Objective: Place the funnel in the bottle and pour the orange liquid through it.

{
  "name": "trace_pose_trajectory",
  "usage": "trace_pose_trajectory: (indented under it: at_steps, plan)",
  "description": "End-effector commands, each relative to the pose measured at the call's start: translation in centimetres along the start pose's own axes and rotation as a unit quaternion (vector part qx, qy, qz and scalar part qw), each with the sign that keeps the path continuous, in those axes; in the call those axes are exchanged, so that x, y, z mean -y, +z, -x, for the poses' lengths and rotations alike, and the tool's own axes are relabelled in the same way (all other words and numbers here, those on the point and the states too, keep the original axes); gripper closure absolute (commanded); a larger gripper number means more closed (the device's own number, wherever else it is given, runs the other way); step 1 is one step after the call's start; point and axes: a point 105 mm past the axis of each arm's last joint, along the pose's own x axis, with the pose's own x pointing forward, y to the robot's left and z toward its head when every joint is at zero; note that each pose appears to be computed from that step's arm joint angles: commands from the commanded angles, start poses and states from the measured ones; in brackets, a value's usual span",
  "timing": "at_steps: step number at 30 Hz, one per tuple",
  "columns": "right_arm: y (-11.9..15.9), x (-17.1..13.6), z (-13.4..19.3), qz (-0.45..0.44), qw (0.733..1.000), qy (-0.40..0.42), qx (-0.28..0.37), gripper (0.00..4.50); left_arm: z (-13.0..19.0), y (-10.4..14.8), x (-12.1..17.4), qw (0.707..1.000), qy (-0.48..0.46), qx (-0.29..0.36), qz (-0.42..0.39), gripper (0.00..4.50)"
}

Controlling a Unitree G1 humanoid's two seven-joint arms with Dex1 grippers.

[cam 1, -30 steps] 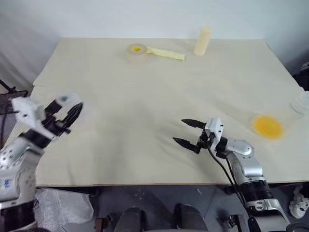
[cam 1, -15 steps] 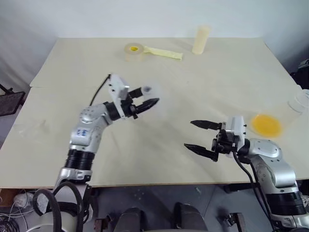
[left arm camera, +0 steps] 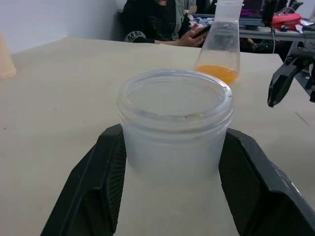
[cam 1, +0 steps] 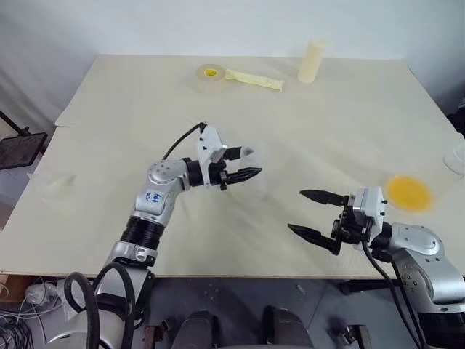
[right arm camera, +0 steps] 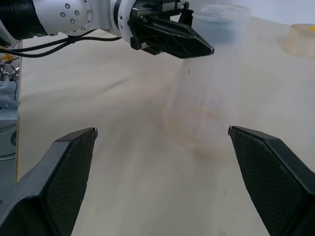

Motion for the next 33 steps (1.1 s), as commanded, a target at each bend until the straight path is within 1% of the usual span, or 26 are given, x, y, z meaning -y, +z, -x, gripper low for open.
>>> trace_pose_trajectory:
  at_steps: [1,4,5,13,17,18,21,24,26,28,29,33]
  plan:
    - [1.2,-0.1,-0.1,0.025,1.000,0.000,0.016,0.00,-0.2,0.3,0.9,1.000,-0.022,0.003,-0.007,1.09]
    - [1.2,-0.1,-0.2,0.026,1.000,0.000,0.016,0.00,0.0,0.4,0.9,1.000,-0.019,0.002,-0.007,0.18]
    - [1.2,-0.1,-0.2,0.027,1.000,0.000,0.016,0.00,0.1,0.5,0.9,1.000,-0.018,0.002,-0.004,0.07]
    - [1.1,0.1,0.0,0.029,0.999,0.004,0.014,0.00,1.2,1.5,0.9,1.000,-0.011,-0.005,-0.006,0.07]
    - [1.1,0.2,0.1,0.031,0.999,0.007,0.012,0.00,2.8,2.1,0.0,0.999,0.022,-0.022,-0.015,0.07]
    - [1.1,0.3,0.2,0.032,0.999,0.007,0.011,0.00,3.6,2.3,-0.6,0.998,0.042,-0.029,-0.021,0.07]
    - [1.1,0.5,0.4,0.031,0.999,0.009,0.007,0.00,5.5,3.6,-1.4,0.997,0.071,-0.023,-0.014,0.07]
    - [1.0,0.5,0.4,0.031,0.999,0.015,0.002,0.00,6.9,4.2,-2.0,0.996,0.089,-0.025,-0.016,0.07]
    - [1.1,0.8,0.3,0.031,0.999,0.019,0.002,0.00,9.2,5.2,-2.9,0.991,0.128,-0.028,-0.028,0.07]
    - [1.2,1.1,0.2,0.029,0.999,0.023,0.002,0.00,12.9,6.3,-3.0,0.982,0.181,-0.032,-0.042,0.07]
    - [1.1,1.2,0.1,0.025,0.999,0.025,0.004,0.00,15.2,6.3,-2.7,0.975,0.215,-0.039,-0.046,0.07]
    - [0.5,1.3,-0.2,0.009,0.999,0.040,0.001,0.00,21.1,5.4,-0.8,0.946,0.312,-0.065,-0.051,0.07]
